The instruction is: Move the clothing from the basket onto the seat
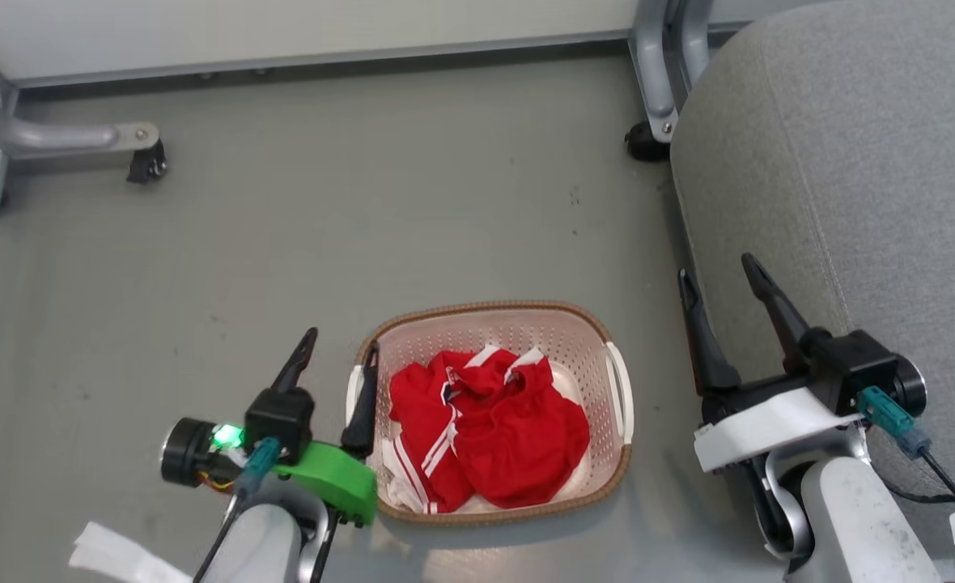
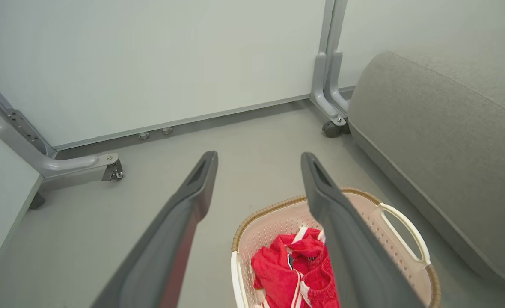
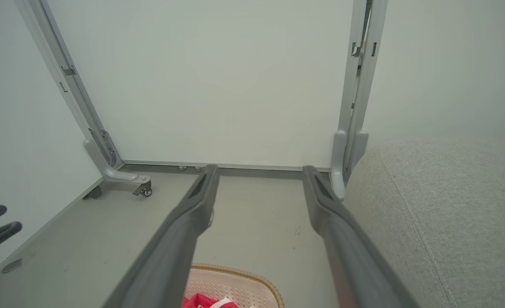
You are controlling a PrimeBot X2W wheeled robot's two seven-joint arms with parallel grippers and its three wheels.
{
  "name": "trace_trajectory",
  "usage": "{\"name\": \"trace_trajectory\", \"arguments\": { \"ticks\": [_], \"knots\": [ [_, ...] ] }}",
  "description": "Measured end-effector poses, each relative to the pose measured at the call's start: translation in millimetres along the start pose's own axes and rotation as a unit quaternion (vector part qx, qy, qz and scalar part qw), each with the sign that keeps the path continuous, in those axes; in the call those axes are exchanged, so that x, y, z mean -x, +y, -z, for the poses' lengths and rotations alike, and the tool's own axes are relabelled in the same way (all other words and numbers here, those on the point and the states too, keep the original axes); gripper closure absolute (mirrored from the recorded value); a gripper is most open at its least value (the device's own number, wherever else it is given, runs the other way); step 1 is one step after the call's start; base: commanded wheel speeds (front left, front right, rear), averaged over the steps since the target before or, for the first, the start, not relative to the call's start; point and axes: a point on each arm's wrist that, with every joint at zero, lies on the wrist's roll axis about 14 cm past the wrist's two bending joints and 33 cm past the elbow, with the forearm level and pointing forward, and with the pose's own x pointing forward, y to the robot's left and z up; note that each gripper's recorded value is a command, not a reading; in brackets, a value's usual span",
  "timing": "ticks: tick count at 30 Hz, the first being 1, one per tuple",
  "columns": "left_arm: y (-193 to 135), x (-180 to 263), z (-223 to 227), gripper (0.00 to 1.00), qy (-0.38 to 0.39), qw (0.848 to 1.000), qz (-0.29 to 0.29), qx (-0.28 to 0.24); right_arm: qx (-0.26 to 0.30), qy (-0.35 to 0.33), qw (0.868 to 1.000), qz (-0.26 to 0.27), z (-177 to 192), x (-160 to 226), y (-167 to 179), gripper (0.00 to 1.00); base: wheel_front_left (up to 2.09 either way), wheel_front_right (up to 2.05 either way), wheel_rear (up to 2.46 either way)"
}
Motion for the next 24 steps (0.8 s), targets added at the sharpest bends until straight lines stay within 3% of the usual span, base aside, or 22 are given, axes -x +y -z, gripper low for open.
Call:
{"name": "trace_trajectory", "arguments": {
  "ticks": [9,17,24],
  "knots": [
    [-47.3,-46.4,71.1,0.0,0.104,0.985,0.118,-0.068,0.001,0.006,1.0,0.001,23.4,-36.5,-11.9,0.0,0.0,0.0,0.0],
    [-72.6,-72.6,139.5,0.0,0.184,0.952,0.211,-0.127,-0.007,0.022,1.0,0.004,58.1,-60.1,-23.4,0.0,0.0,0.0,0.0],
    [-89.1,-83.5,196.7,0.0,0.244,0.921,0.272,-0.136,-0.012,0.043,0.999,0.005,93.6,-73.5,-31.6,0.0,0.0,0.0,0.0]
  ]
}}
